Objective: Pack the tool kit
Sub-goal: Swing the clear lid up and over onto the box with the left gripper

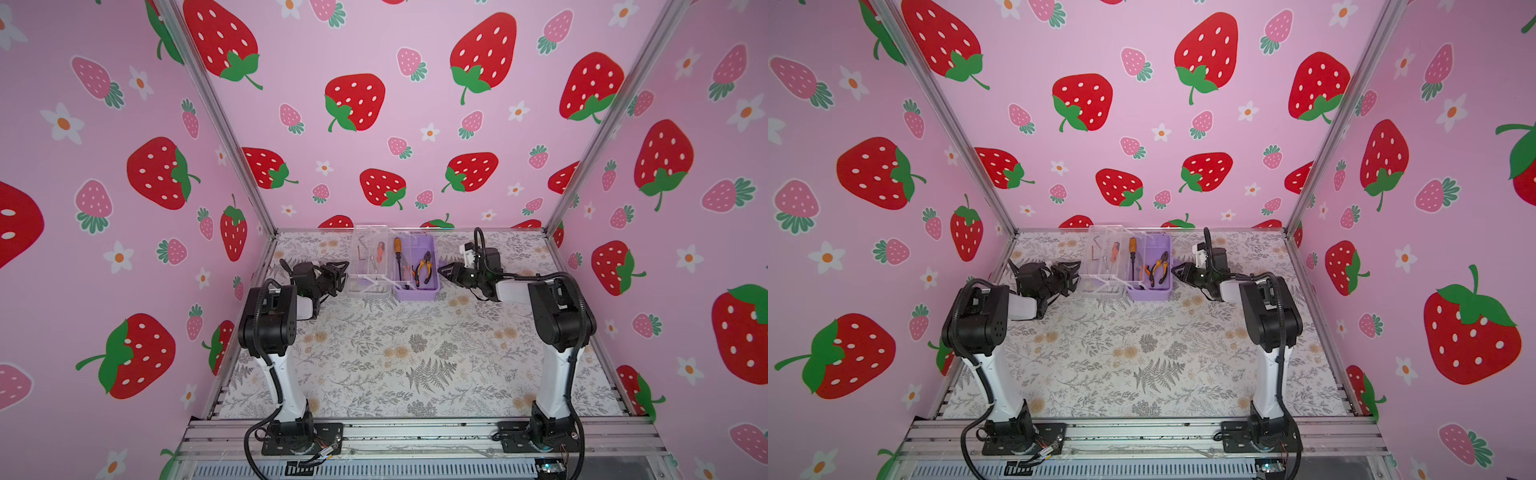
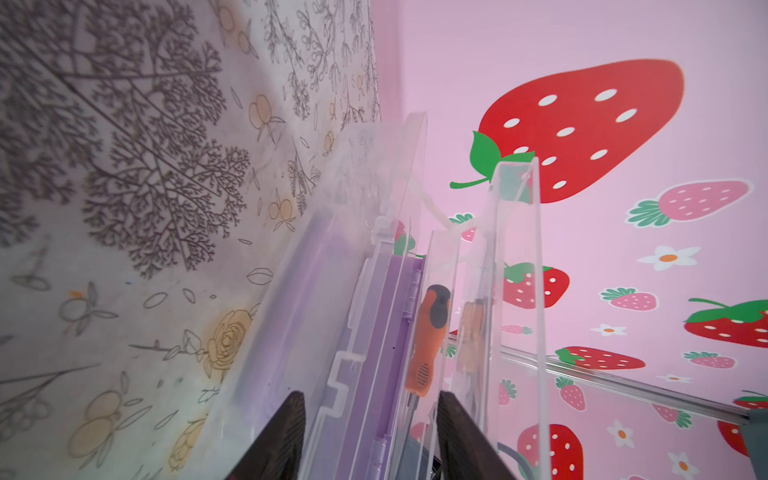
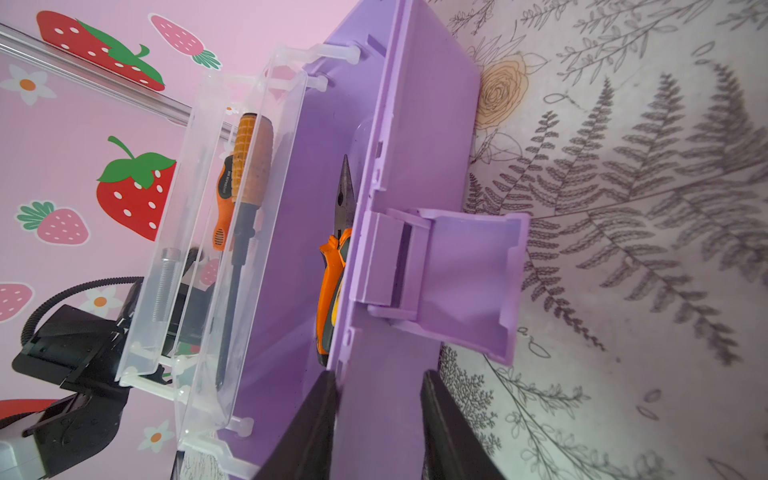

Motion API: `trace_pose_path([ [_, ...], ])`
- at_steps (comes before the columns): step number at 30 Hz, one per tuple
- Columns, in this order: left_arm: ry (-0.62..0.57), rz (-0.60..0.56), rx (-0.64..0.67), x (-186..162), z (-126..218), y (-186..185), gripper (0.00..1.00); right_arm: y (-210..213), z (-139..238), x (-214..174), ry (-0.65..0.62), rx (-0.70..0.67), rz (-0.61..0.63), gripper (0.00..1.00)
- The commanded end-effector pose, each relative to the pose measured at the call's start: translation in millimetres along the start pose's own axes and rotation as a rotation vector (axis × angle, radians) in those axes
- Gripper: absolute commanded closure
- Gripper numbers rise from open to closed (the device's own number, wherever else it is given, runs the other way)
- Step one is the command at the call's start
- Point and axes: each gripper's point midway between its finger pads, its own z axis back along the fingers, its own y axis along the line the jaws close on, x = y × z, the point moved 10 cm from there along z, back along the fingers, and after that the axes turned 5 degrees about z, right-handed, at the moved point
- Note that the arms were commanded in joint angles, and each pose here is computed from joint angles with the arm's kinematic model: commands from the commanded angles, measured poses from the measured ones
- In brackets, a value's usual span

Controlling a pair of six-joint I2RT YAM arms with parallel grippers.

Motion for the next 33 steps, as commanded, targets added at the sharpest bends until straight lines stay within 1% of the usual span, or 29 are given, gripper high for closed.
trace_pose_path([
  [1,0.14,-0.023,-0.159,-25.0,-5.9,-35.8,0.47,-14.6,-6.6,-17.9,0.071,-0.044,-0.039,0.63],
  [8,0.174,-0.075,-0.2,-43.5,-5.8,-69.9,0.48,-13.4,-5.6,-17.1,0.068,-0.043,-0.036,0.63],
  [17,0.226,-0.173,-0.197,-78.8,-7.6,-110.3,0.48,-15.3,-5.0,-20.5,0.074,-0.047,-0.039,0.63],
  [23,0.3,-0.206,-0.168,-106.9,-28.6,-111.1,0.48,-14.3,-4.9,-19.9,0.073,-0.04,-0.04,0.63],
  [27,0.336,-0.179,-0.16,-117.8,-45.3,-101.6,0.48,-13.5,-4.3,-19.5,0.072,-0.039,-0.039,0.63],
  [33,0.389,-0.156,-0.177,-135.3,-65.7,-100.5,0.48,-13.5,-4.6,-19.4,0.072,-0.038,-0.038,0.63],
])
